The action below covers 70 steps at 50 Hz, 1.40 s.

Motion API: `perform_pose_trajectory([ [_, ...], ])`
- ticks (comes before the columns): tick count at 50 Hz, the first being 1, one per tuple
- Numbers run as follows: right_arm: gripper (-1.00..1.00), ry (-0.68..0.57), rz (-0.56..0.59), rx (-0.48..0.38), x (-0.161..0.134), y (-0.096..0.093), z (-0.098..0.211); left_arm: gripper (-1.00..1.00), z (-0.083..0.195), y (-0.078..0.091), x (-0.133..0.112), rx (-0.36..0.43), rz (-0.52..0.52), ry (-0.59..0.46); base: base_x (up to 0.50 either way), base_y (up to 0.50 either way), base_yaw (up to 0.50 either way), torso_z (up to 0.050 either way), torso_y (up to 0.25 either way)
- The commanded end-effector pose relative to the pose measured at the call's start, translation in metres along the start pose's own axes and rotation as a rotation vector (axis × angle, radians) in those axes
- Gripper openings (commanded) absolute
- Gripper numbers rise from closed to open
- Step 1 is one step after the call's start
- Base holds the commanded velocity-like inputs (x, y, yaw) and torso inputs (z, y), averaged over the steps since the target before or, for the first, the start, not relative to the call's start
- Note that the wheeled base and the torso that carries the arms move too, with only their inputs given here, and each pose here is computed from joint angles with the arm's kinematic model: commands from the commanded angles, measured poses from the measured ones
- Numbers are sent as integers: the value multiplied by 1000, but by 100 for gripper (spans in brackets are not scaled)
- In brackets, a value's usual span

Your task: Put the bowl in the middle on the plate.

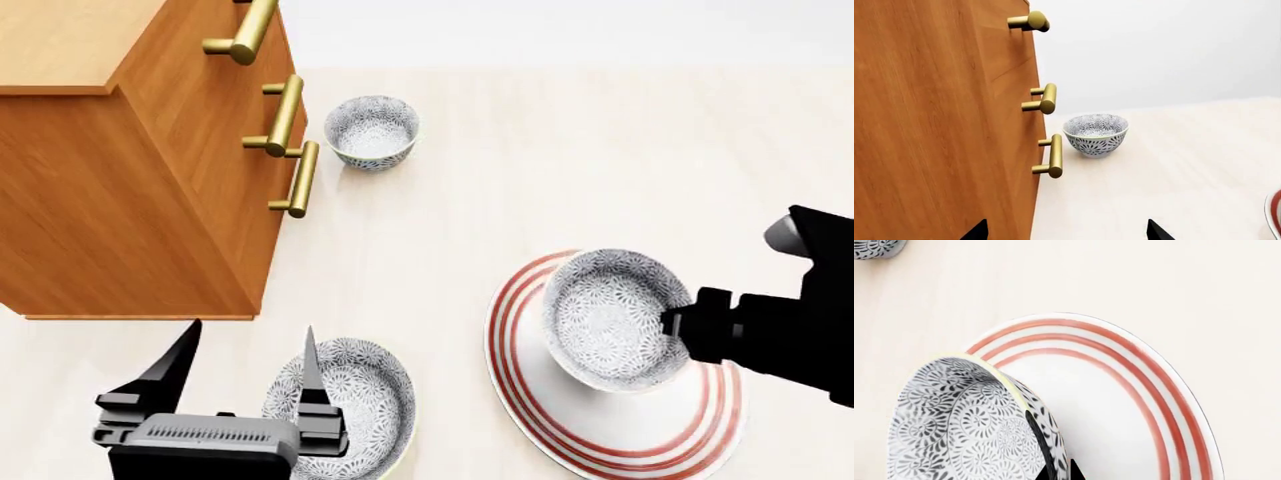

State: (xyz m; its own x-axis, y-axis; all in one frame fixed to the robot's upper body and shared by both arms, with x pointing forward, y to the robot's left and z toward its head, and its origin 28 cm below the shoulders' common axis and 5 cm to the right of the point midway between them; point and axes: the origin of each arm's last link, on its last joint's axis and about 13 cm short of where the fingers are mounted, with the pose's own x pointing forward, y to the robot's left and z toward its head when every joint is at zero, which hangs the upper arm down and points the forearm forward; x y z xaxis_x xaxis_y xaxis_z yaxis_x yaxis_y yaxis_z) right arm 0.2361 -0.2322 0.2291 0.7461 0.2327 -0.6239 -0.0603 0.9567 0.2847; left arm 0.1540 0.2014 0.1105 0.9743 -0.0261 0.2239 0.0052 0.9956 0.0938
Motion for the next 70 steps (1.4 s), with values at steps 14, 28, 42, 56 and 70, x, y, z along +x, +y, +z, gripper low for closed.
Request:
perform_pose_trajectory([
  [14,100,-23,2,33,3,-3,2,100,0,0,0,-1,-2,0,0,0,0,0,0],
  [28,100,-32,1,31,2,-4,1,100,-1,-1,0,-4,-7,0,0,0,0,0,0],
  [42,100,-490,-131,-46,-18,14,10,100,0,0,0,-3,-3,-9,0,0,0,0,0],
  [56,100,-1045,-279,-114,-25,28,-21,100,2,2,-1,-6,5,-33,0,0,0,0,0],
  [70,100,-1346,-254,-148,-19,43,-59,100,5,6,-1,-21,21,-54,0,0,0,0,166],
])
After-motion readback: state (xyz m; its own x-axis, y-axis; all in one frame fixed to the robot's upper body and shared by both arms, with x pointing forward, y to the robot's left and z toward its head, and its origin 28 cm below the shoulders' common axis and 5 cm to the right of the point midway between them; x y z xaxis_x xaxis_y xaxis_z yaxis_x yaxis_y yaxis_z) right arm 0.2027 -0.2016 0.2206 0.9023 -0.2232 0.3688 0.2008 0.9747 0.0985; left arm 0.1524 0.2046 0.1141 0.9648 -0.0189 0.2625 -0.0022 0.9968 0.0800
